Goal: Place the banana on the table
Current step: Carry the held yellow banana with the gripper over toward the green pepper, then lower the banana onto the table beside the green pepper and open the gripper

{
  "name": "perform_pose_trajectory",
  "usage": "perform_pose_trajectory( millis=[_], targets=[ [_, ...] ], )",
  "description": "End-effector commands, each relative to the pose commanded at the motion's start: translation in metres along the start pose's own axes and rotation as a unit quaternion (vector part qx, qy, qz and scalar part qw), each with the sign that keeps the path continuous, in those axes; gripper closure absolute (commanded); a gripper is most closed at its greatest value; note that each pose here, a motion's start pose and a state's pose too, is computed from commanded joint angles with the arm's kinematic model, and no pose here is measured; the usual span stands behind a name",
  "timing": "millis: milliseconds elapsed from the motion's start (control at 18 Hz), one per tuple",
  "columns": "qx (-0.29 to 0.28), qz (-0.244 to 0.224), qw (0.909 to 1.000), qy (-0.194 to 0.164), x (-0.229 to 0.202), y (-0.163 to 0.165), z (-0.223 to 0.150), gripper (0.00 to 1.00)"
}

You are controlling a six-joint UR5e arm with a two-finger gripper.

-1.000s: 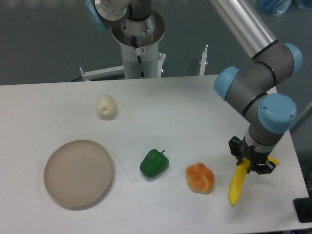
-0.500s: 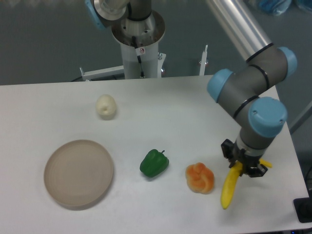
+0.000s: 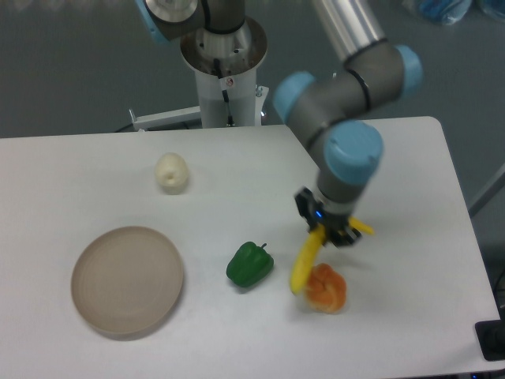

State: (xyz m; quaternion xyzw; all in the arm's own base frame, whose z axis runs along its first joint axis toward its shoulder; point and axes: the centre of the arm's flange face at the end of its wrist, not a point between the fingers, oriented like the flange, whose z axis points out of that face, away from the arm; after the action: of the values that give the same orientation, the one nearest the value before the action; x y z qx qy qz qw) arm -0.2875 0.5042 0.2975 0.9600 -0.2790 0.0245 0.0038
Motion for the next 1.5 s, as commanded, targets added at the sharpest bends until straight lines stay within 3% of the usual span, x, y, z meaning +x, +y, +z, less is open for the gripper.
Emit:
perform_pose_trajectory(
  millis=[222,389,722,1056,1333,1500],
  targets=[
    [-0.011,-0.003,0.9996,0.025,0.014,0.007,0.024,0.96],
    [-0.010,0.000,0.9997,0.021,0.033,0.010,0.017,0.96],
    [-0.008,0.057,0.9983,0.012,0.075,-0.047,0.009,0.88],
    [-0.027,0.090,0.9946,0.045,0.110,-0.068,0.043,0.83],
    [-0.034,0.093,0.9930,0.064,0.102,-0.075,0.079,0.69],
    [-0.035,0.095,0.9928,0.065,0.100,-0.077,0.090,0.69]
  ],
)
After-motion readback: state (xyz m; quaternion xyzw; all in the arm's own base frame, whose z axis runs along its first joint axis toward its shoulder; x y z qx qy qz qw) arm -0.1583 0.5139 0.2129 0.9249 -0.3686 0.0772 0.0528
